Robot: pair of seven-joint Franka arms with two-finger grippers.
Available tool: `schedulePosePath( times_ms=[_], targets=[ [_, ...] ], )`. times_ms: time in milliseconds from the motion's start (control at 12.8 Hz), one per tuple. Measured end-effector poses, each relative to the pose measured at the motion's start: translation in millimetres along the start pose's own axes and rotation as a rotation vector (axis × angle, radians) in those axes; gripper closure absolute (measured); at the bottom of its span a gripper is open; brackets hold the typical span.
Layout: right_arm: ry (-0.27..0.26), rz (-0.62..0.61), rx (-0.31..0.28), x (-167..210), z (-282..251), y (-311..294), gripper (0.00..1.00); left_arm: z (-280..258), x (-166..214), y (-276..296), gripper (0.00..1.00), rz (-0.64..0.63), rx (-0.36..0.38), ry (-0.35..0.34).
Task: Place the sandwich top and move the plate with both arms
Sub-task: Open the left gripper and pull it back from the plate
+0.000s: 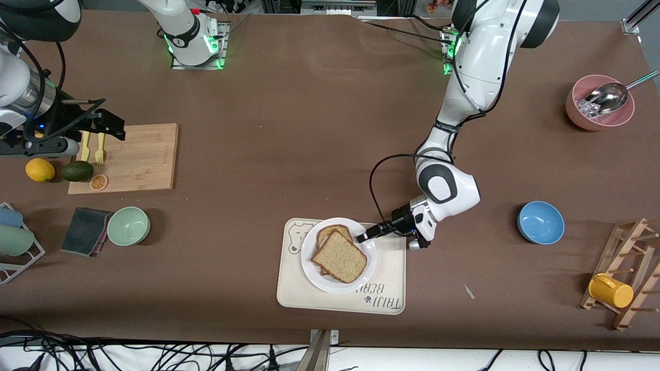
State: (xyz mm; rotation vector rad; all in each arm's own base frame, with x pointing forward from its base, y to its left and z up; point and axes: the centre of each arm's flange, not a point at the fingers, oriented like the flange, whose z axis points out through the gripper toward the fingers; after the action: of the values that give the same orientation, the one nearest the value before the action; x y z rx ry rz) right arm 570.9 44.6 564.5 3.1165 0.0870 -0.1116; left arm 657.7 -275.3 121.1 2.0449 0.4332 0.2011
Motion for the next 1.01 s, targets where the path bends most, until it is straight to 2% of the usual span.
schedulePosePath(
  times_ms=[78, 156, 468, 546, 780, 1014],
  targets=[
    [0.0, 0.0, 0.0, 0.0, 0.0, 0.0, 0.0, -2.2, 1.5, 1.9, 0.54, 0.002, -0.001, 0.004],
    [0.0, 0.0, 0.0, 0.0, 0.0, 0.0, 0.0, -5.4, 2.6, 3.6, 0.47, 0.002, -0.001, 0.007],
    [0.0, 0.0, 0.0, 0.0, 0.0, 0.0, 0.0, -34.0, 4.2, 18.8, 0.05, 0.011, 0.008, 0.021],
    [0.0, 0.0, 0.0, 0.0, 0.0, 0.0, 0.0, -45.5, 4.2, 24.0, 0.0, 0.027, 0.021, 0.017],
    [0.0, 0.0, 0.0, 0.0, 0.0, 0.0, 0.0, -82.1, -4.2, 32.0, 0.0, 0.044, 0.057, 0.007],
    [0.0, 0.0, 0.0, 0.0, 0.0, 0.0, 0.0, -134.0, -10.4, 36.2, 0.0, 0.006, 0.054, 0.037]
  ],
)
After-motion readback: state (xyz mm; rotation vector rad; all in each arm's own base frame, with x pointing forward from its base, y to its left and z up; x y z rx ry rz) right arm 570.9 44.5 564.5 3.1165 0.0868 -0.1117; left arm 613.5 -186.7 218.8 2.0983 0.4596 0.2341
